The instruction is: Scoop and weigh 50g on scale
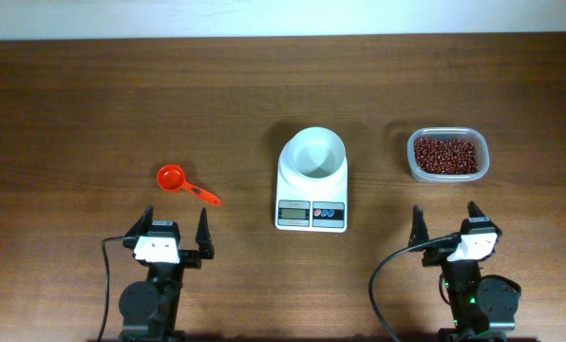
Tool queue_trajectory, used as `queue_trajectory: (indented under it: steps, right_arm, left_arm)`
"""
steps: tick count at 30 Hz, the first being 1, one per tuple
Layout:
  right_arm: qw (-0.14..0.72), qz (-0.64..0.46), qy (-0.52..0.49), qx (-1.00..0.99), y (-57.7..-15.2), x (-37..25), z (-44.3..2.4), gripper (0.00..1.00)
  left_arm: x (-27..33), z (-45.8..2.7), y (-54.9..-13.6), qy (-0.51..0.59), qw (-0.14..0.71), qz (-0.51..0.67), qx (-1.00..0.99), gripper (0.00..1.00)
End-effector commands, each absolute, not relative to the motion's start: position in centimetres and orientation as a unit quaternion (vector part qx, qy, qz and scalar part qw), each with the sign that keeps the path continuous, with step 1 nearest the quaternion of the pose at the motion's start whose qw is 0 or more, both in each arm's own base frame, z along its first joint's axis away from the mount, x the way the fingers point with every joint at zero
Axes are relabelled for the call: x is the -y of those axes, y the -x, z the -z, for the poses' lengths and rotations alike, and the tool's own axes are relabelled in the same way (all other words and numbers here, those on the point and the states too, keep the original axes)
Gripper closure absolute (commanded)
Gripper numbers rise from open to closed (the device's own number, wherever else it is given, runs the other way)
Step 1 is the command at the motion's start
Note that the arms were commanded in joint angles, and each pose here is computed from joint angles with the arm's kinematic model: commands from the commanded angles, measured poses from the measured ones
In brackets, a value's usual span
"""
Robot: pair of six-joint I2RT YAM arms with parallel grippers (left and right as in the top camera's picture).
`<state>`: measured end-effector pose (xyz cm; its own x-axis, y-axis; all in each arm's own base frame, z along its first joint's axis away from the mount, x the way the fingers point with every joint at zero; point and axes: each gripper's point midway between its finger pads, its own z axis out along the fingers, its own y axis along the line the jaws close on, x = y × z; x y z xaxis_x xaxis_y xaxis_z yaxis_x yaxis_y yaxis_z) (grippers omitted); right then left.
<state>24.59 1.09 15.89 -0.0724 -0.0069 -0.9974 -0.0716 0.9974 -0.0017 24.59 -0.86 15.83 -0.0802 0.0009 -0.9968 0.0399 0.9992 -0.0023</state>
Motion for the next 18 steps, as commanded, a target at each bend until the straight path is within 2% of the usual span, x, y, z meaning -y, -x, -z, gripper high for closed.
queue_trajectory:
  steps: [1,5,12,18]
  right_arm:
    - [0.681,-0.020,0.026,-0.732,-24.6,-1.0,-15.7,0.01]
    - [0.681,-0.020,0.026,-0.732,-24.6,-1.0,-15.7,0.01]
    - [0.681,-0.020,0.026,-0.732,-24.6,-1.0,-15.7,0.01]
    - [0.681,-0.020,0.026,-0.732,-24.6,-1.0,-15.7,0.01]
  left_arm:
    - [0.5,-15.6,-24.6,-0.007,0.679,0.007,-0.734,0.01]
    - [0.5,-16.8,-24.7,-0.007,0.696,0.007,-0.718,0.01]
    - [0.4,-26.5,-23.0,-0.006,0.826,0.008,-0.564,0.01]
    - [-0.1,-30.9,-20.8,0.006,0.878,0.001,-0.479,0.01]
